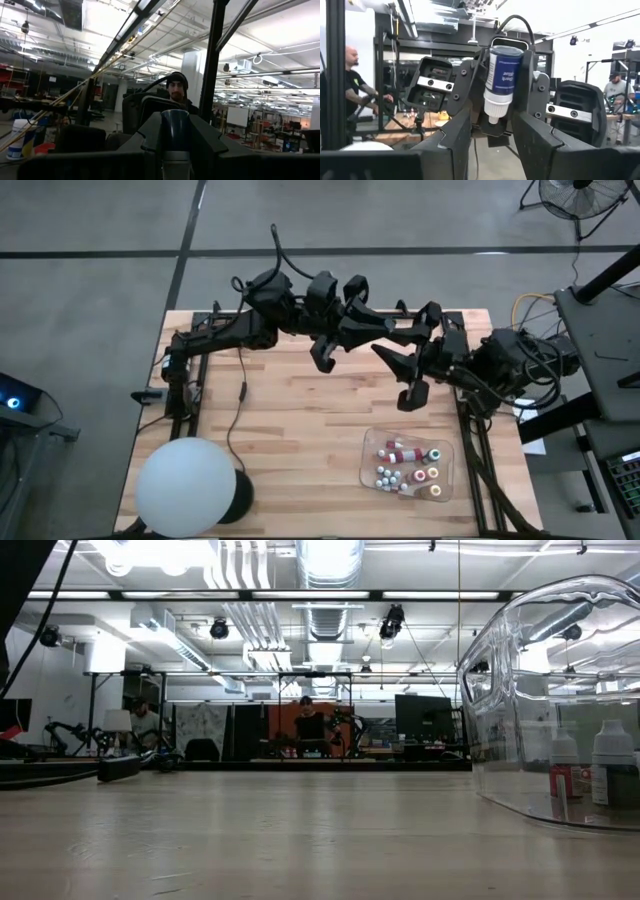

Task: Pick & Place food coloring
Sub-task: Put the black food color into the transparent bin

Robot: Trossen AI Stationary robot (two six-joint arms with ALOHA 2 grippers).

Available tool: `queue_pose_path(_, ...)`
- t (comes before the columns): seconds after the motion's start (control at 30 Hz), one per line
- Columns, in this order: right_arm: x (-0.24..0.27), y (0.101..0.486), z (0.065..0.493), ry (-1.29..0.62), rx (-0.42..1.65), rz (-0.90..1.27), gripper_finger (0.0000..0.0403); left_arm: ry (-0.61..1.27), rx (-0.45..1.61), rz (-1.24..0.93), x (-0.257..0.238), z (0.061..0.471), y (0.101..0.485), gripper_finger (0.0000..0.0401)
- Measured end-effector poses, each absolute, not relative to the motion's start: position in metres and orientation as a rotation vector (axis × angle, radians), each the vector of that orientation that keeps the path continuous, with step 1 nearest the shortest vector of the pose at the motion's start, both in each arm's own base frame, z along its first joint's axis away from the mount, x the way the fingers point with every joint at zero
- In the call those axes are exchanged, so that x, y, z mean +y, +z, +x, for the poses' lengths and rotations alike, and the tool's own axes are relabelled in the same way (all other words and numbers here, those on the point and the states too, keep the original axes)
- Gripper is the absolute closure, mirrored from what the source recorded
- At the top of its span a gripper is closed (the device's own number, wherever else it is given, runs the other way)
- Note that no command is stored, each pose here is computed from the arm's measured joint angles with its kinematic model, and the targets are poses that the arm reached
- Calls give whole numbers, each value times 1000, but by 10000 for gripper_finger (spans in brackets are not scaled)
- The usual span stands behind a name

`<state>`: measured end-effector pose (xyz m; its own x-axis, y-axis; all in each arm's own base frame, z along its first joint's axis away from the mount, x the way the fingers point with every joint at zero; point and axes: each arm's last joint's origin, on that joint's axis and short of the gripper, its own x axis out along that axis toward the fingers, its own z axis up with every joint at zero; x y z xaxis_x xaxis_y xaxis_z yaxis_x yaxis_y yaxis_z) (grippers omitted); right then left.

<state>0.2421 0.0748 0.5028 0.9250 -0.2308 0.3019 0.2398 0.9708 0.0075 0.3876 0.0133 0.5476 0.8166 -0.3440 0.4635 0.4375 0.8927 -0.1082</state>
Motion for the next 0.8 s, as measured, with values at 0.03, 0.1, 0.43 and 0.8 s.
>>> queue_pose_path(0.03, 75, 503, 242, -245, -302, -40, 268, -420, -450, -215, 13, 388, 547, 357)
queue_pose_path(0.1, 75, 502, 242, -247, -301, -40, 268, -422, -442, -217, 13, 390, 544, 357)
queue_pose_path(0.43, 75, 502, 243, -247, -297, -49, 269, -456, -425, -234, 12, 391, 541, 357)
queue_pose_path(0.8, 74, 501, 243, -287, -293, 25, 269, -504, -426, -103, 11, 392, 539, 357)
